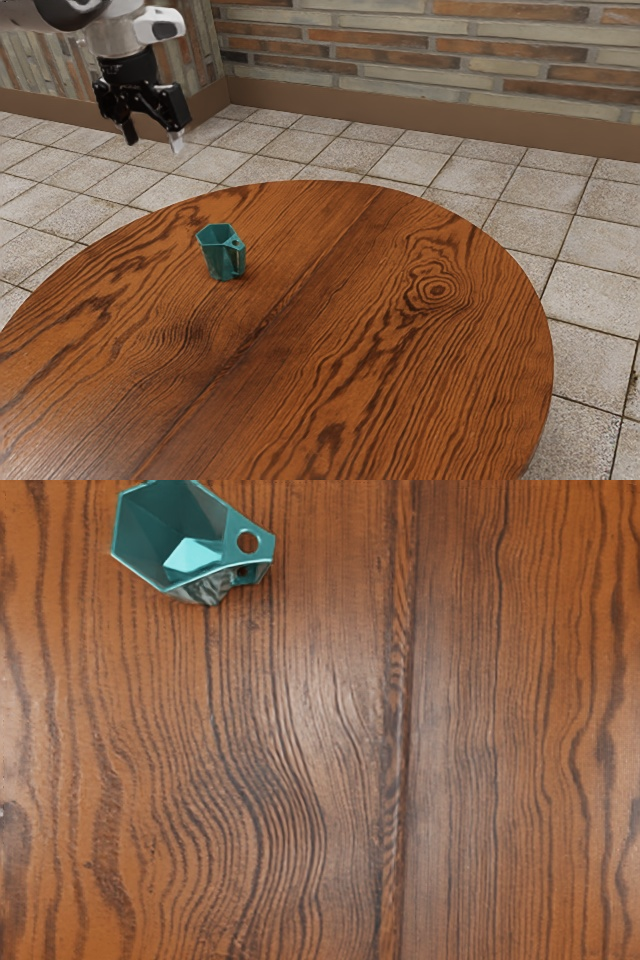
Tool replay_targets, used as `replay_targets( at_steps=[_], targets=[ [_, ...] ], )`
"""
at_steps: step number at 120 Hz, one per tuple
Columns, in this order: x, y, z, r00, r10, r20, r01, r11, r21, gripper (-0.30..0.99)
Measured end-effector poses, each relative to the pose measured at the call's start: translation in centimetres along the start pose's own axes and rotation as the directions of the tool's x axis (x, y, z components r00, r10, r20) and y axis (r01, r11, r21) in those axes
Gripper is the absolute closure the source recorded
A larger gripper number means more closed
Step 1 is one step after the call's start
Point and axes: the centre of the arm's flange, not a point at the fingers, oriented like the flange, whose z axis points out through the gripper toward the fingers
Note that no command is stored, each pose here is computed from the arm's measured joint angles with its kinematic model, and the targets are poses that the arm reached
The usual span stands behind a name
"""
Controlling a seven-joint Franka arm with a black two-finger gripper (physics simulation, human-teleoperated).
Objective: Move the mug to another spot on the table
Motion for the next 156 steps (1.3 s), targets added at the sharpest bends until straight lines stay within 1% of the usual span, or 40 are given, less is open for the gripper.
replay_targets(
  at_steps=[9, 18, 35, 45, 52, 60, 72, 75, 79, 89, 96, 114, 138, 156],
  targets=[
    [0.2, -1.5, 0.4, 1.000, -0.025, -0.009, 0.025, 1.000, 0.009, 0.02],
    [0.2, -3.0, 1.3, 0.997, -0.073, -0.005, 0.074, 0.997, 0.018, 0.02],
    [-0.1, -5.1, 4.9, 0.974, -0.222, 0.044, 0.221, 0.975, 0.029, 0.02],
    [-0.3, -5.4, 7.6, 0.944, -0.321, 0.075, 0.319, 0.947, 0.038, 0.02],
    [-0.1, -5.2, 10.4, 0.918, -0.384, 0.100, 0.381, 0.923, 0.049, 0.02],
    [0.9, -3.4, 13.3, 0.896, -0.429, 0.115, 0.424, 0.903, 0.064, 0.02],
    [2.8, 4.6, 16.9, 0.901, -0.420, 0.113, 0.415, 0.908, 0.066, 0.02],
    [3.2, 6.0, 17.8, 0.898, -0.427, 0.108, 0.422, 0.904, 0.065, 0.02],
    [3.8, 6.7, 18.9, 0.886, -0.452, 0.098, 0.448, 0.892, 0.064, 0.02],
    [5.4, 7.3, 20.9, 0.843, -0.535, 0.060, 0.532, 0.845, 0.051, 0.02],
    [7.3, 7.5, 22.2, 0.806, -0.591, 0.027, 0.590, 0.807, 0.037, 0.02],
    [11.0, 5.9, 25.1, 0.687, -0.726, -0.029, 0.726, 0.687, 0.011, 0.02],
    [13.0, 4.8, 29.3, 0.506, -0.859, -0.070, 0.861, 0.509, -0.018, 0.02],
    [14.1, 3.9, 32.2, 0.388, -0.917, -0.097, 0.919, 0.393, -0.041, 0.02]
  ],
)
